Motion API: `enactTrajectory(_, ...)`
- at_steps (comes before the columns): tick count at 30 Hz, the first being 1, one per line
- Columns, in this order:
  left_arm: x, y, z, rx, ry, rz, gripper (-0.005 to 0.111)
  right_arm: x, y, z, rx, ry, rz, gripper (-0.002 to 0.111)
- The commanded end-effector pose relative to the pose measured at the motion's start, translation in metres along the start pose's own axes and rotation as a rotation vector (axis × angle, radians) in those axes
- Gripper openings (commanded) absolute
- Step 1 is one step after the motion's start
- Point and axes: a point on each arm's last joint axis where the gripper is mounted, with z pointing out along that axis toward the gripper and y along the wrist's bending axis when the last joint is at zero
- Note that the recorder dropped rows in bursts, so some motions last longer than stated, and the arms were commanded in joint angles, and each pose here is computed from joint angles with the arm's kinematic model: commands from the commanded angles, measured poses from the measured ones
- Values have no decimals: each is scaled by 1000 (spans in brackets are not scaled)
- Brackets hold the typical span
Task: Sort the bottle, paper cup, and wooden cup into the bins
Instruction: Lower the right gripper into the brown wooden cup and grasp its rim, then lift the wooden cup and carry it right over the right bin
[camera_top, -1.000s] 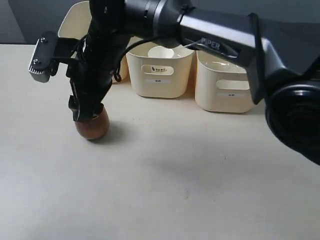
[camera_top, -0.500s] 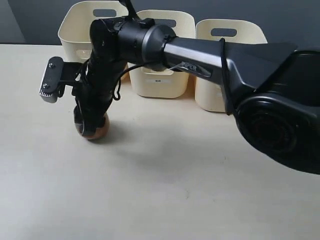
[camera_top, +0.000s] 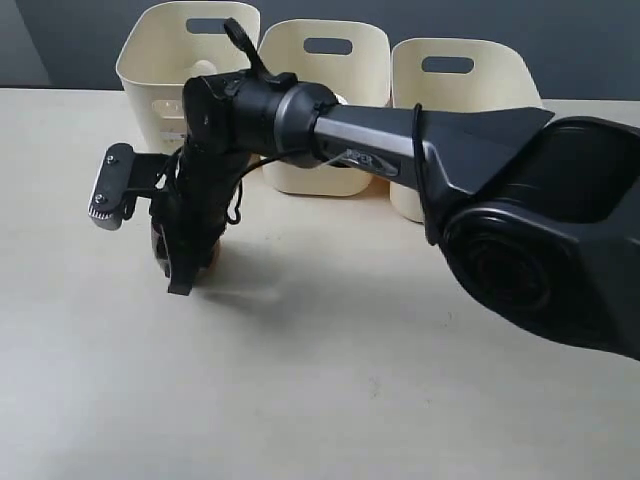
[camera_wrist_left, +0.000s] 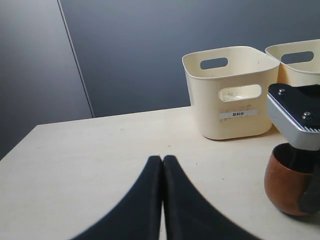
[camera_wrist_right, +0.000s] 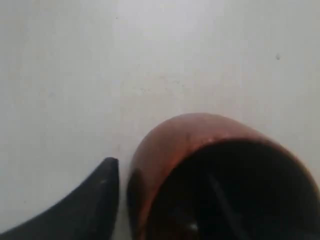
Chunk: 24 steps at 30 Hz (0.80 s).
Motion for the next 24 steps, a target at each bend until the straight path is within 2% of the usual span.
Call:
enactTrajectory(1,0,0,0,-2,-10,-1,0,1,-1,1,14,14,-23,0)
enactTrajectory(6,0,0,0,-2,-10,-1,0,-4,-2,-18,38,17,-50,-1)
enactTrajectory(13,0,0,0,-2,-10,-1,0,-14,1,-82,95,58,-60,-1)
enactTrajectory(20,0,0,0,-2,-10,-1,0,-6,0,-153,266,222,28,-1)
enactTrajectory(24,0,0,0,-2,-10,-1,0,-5,2,-180,329,239,56,-1)
